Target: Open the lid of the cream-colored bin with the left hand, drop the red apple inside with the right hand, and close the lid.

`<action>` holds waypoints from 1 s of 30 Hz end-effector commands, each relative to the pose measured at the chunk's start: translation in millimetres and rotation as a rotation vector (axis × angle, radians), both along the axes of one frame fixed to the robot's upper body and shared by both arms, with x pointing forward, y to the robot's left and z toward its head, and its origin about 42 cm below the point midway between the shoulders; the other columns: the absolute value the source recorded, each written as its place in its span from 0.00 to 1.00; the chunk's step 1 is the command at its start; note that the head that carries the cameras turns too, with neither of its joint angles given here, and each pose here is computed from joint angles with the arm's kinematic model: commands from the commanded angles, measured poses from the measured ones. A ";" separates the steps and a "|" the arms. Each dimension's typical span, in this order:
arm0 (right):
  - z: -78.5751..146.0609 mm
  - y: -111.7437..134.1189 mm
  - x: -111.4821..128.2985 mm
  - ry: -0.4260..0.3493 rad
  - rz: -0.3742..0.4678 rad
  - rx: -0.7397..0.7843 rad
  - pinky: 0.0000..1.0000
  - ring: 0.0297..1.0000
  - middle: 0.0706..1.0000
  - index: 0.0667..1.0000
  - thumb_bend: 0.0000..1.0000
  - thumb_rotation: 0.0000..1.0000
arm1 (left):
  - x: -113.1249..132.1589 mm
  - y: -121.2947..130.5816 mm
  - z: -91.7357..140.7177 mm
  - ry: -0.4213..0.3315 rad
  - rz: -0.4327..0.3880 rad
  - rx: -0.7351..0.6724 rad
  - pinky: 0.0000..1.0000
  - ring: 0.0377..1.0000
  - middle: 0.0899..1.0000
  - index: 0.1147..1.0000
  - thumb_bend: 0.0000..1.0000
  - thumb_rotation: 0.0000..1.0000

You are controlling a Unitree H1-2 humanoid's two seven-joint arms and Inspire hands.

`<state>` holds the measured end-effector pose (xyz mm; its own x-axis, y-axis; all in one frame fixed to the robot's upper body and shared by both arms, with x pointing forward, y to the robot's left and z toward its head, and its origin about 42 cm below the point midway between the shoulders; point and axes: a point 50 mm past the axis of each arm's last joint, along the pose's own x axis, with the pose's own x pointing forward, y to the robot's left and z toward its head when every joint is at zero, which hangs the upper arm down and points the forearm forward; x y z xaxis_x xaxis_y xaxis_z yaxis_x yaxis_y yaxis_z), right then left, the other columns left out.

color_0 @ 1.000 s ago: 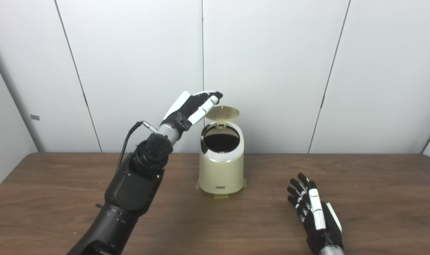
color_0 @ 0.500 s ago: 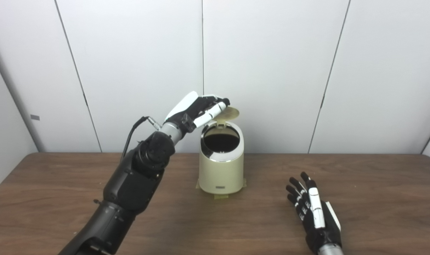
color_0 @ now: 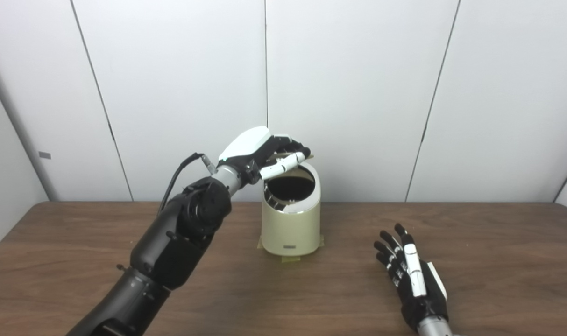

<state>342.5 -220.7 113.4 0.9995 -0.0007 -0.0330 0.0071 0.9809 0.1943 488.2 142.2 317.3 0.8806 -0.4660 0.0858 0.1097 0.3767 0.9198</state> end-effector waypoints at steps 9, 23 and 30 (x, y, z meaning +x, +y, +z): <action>-9.2 -1.6 4.0 0.054 0.004 -0.023 0.93 0.86 0.89 1.00 0.57 0.92 | -7.2 7.5 17.1 -0.194 -0.010 0.314 0.84 0.83 0.78 0.75 0.51 1.00; -8.7 -0.3 4.7 0.054 0.009 -0.035 0.93 0.86 0.88 1.00 0.60 0.92 | -20.6 8.6 -0.9 -0.166 -0.021 0.517 0.96 0.87 0.83 0.81 0.55 1.00; -9.3 -0.5 4.5 0.062 0.014 -0.051 0.92 0.86 0.88 1.00 0.60 0.93 | -29.6 8.6 -6.3 -0.154 -0.026 0.505 0.93 0.87 0.83 0.82 0.55 1.00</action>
